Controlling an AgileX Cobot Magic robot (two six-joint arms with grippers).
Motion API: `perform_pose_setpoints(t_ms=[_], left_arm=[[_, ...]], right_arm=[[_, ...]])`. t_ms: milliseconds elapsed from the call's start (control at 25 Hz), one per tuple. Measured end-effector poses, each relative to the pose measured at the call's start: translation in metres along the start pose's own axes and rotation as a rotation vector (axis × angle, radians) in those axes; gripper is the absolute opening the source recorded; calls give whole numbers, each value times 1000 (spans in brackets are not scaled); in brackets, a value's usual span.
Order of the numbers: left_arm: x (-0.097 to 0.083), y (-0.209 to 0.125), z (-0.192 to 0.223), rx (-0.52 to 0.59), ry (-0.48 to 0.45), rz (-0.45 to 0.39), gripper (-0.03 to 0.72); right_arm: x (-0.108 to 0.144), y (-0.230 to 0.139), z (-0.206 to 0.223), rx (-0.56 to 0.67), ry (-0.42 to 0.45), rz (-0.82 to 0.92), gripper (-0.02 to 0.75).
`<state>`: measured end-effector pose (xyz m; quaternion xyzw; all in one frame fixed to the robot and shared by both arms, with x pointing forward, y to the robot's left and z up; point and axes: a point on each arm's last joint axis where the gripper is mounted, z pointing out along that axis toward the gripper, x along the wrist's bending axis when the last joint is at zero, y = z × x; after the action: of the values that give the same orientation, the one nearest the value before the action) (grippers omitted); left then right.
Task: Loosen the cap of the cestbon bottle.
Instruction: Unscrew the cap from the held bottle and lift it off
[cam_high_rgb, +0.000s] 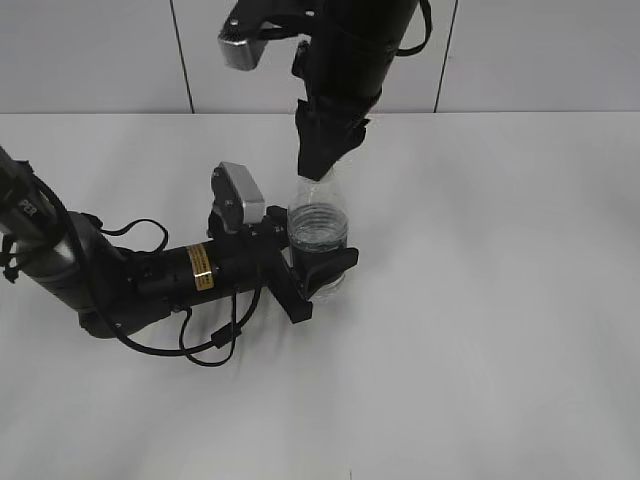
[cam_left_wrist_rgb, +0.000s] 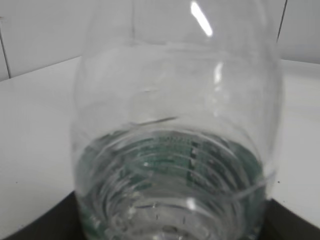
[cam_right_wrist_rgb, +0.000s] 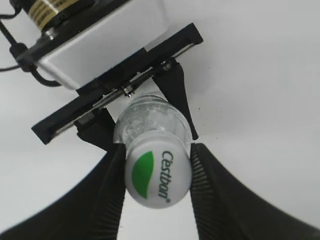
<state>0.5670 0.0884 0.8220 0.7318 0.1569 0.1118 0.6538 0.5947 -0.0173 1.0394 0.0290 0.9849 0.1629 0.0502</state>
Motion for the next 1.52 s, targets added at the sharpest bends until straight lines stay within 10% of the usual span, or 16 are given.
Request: perform_pose_setpoints(t_ms=[760,1520], left_arm=[[0,0,1,5,-8,3,405],[0,0,1,7,-15,7,405]], right_arm=[[-1,0,-2,9,-9,-648,295],[4,3,-27,-15,-56,-785,295]])
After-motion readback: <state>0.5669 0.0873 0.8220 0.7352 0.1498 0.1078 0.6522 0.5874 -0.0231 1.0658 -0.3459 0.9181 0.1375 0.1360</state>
